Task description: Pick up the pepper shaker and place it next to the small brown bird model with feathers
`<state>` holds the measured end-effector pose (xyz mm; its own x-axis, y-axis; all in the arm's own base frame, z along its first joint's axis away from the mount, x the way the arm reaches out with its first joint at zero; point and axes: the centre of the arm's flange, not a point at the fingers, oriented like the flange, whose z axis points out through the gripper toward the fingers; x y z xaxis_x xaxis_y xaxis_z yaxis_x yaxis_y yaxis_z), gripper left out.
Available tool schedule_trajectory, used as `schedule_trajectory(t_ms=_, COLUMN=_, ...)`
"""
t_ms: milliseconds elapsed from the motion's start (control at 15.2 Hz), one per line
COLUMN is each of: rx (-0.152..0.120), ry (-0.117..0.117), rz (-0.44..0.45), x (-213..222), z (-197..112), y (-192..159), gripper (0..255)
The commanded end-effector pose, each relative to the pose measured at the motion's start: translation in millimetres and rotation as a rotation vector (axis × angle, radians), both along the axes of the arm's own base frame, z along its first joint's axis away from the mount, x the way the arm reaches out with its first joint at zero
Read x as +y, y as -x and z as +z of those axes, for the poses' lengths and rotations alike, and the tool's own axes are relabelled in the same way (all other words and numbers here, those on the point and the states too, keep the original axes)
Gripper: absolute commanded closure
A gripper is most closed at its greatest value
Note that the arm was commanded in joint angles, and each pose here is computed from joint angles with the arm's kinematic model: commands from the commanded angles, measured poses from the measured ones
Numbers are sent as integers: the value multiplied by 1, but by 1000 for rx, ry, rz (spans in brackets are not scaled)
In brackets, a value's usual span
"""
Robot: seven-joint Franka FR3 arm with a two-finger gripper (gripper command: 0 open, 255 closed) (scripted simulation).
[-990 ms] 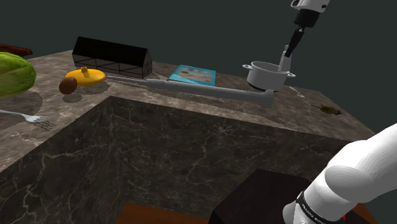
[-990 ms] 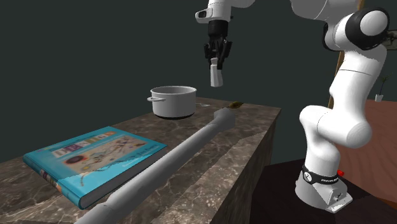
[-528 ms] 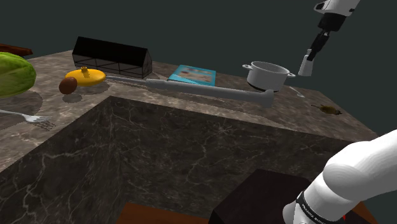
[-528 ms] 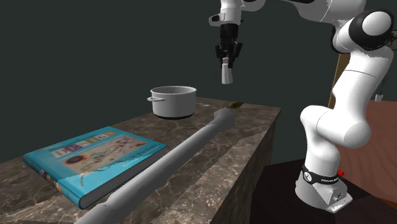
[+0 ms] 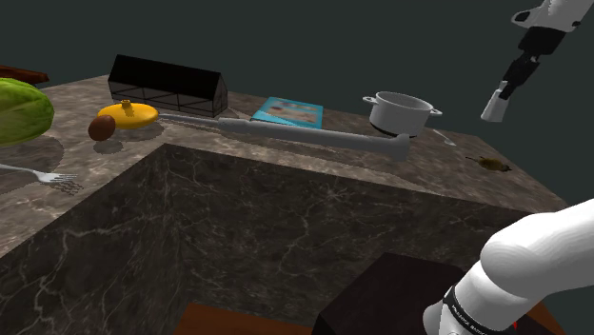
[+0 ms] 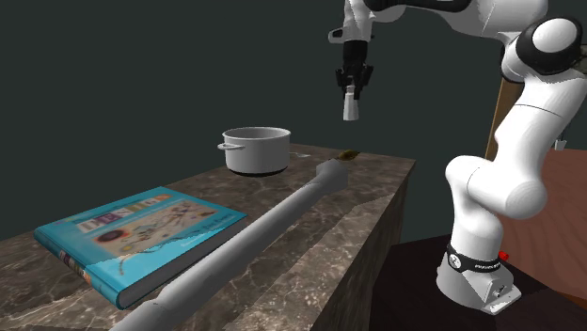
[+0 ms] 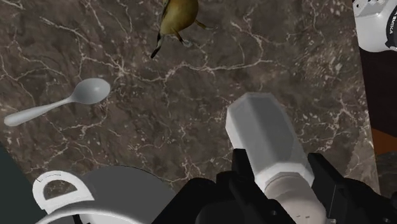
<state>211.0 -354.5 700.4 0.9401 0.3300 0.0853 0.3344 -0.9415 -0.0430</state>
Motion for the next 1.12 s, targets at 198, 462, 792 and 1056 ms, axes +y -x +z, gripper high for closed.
schedule_trajectory(t_ms=198, rx=1, ry=0, rz=3, x=-9, z=-21, y=13, gripper=255)
schedule_trajectory(t_ms=462, rx=1, ry=0, rz=3, x=-9, z=-42, y=13, gripper=255)
schedule_trajectory(t_ms=792, rx=1, ry=0, rz=3, x=-9, z=-69, y=13, gripper=255)
schedule_trajectory(t_ms=1056, rx=1, ry=0, rz=3, x=-9, z=-90, y=13, gripper=255)
